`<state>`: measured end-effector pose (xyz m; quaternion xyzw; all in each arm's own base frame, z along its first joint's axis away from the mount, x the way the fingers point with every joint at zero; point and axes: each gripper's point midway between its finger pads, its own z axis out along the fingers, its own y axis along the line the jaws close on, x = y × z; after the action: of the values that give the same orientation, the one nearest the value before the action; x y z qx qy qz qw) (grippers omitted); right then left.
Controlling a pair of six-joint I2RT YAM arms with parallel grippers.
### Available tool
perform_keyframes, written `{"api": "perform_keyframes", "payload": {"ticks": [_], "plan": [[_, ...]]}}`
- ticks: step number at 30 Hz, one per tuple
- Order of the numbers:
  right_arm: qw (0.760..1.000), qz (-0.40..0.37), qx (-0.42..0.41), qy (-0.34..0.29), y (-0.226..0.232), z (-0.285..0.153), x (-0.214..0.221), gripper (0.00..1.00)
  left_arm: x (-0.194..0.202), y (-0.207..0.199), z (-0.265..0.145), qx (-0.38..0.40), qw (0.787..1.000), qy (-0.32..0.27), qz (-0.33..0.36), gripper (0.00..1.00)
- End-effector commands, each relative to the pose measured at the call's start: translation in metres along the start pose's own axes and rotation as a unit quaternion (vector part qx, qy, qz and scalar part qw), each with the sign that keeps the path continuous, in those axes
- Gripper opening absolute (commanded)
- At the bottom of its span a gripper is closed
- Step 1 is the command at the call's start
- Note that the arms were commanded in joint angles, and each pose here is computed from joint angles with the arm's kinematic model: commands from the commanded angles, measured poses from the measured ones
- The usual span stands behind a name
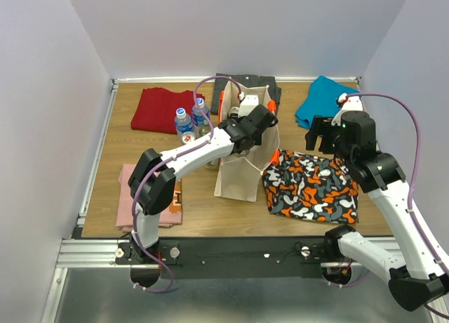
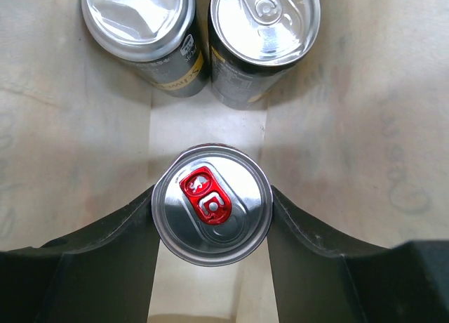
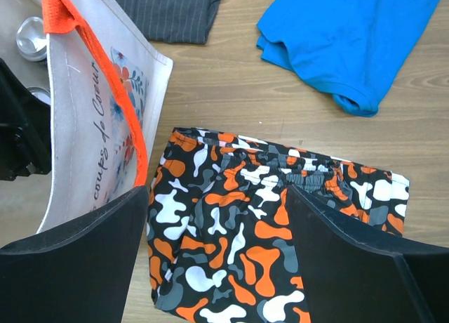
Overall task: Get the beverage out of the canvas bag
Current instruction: Take out the drink from the canvas bag.
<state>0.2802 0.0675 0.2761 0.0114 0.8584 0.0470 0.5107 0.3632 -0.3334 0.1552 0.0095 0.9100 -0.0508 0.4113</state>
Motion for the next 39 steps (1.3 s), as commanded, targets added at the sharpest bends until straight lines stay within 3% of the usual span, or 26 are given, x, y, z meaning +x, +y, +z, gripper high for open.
{"api": "perform_keyframes", "payload": {"ticks": [1, 31, 39], "plan": [[1.000, -0.004, 0.010, 0.005, -0.006, -0.005, 0.004, 0.88, -0.035, -0.004, -0.028, 0.016, 0.998, -0.052, -0.018, 0.00], [1.000, 0.000, -0.011, -0.009, 0.001, -0.010, -0.004, 0.88, -0.078, -0.009, -0.105, 0.101, 0.992, -0.073, -0.001, 0.00], [1.000, 0.002, -0.016, -0.014, 0.001, -0.016, -0.004, 0.88, -0.091, -0.017, -0.128, 0.139, 0.987, -0.072, 0.037, 0.00]]}}
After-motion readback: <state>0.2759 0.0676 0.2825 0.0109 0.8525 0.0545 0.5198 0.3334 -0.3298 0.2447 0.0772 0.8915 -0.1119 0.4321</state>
